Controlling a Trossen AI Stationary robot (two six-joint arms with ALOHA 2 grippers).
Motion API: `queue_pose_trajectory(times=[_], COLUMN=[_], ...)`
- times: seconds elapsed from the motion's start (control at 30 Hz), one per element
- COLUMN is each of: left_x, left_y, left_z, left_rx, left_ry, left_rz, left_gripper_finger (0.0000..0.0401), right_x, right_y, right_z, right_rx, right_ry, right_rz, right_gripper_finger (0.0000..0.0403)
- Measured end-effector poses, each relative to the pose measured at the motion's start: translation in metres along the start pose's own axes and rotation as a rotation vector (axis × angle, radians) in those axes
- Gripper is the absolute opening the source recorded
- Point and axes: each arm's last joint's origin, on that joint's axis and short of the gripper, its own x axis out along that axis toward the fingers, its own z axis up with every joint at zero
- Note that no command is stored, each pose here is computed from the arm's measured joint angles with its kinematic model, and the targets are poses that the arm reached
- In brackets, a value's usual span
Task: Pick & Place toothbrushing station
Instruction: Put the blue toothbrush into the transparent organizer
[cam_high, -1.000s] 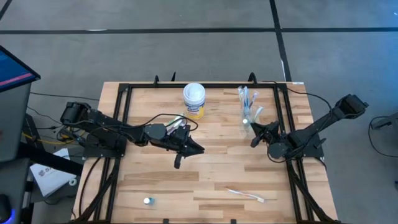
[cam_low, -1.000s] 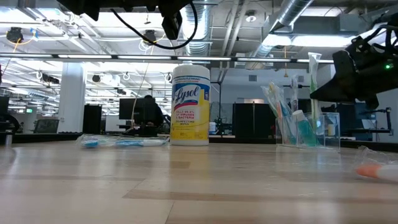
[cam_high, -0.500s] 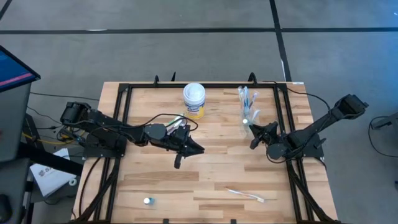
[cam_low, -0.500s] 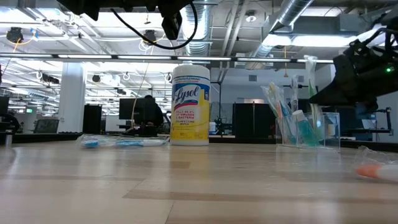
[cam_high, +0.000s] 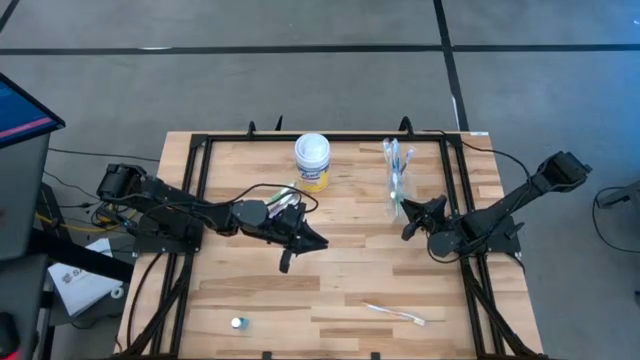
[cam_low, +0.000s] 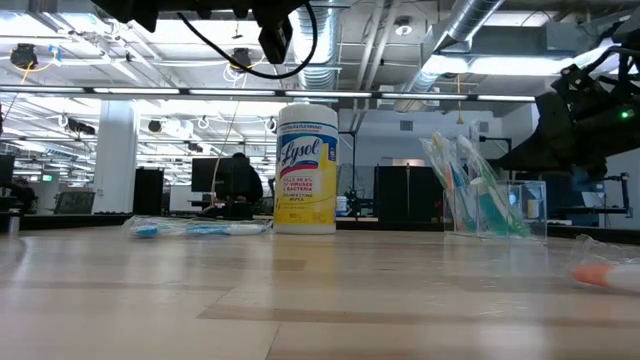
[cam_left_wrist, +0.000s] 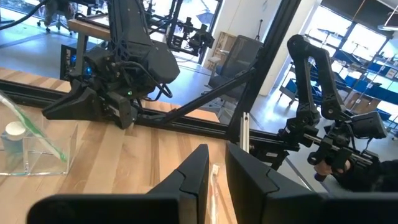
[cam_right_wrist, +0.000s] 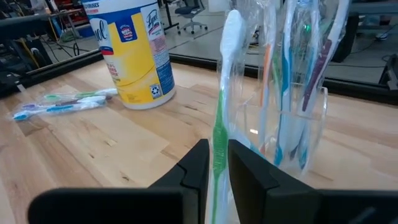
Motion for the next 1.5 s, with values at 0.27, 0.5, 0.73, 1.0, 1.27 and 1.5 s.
queue_pose_trajectory(times=[0.27, 0.5, 0.73, 1.0, 1.27, 1.5], left_x=[0.0, -0.001, -0.014, -0.046, -0.055, -0.06], left_y=[0.001, 0.006, 0.008, 0.009, 0.017, 0.022], left_z=[-0.003, -0.012, -0.013, -0.029, -0.048, -0.057], left_rx=[-0.003, -0.034, -0.032, -0.059, -0.064, -0.077], left_ry=[0.03, 0.105, 0.215, 0.43, 0.568, 0.629], left_rz=[0.01, 0.12, 0.226, 0.593, 0.747, 0.846], left_gripper_finger=[0.0049, 0.0049, 0.0049, 0.0049, 0.0049, 0.0058], right_x=[-0.002, -0.004, -0.007, -0.01, -0.01, -0.006], right_y=[0.001, 0.006, 0.016, 0.029, 0.05, 0.068], right_z=[0.006, 0.018, 0.033, 0.045, 0.061, 0.061], right_rx=[-0.012, -0.039, -0.093, -0.118, -0.187, -0.252], right_ry=[-0.002, -0.02, -0.055, -0.055, -0.062, -0.041], right_rz=[0.027, 0.104, 0.25, 0.378, 0.425, 0.414], right_gripper_finger=[0.0051, 0.0051, 0.0051, 0.0051, 0.0051, 0.0051])
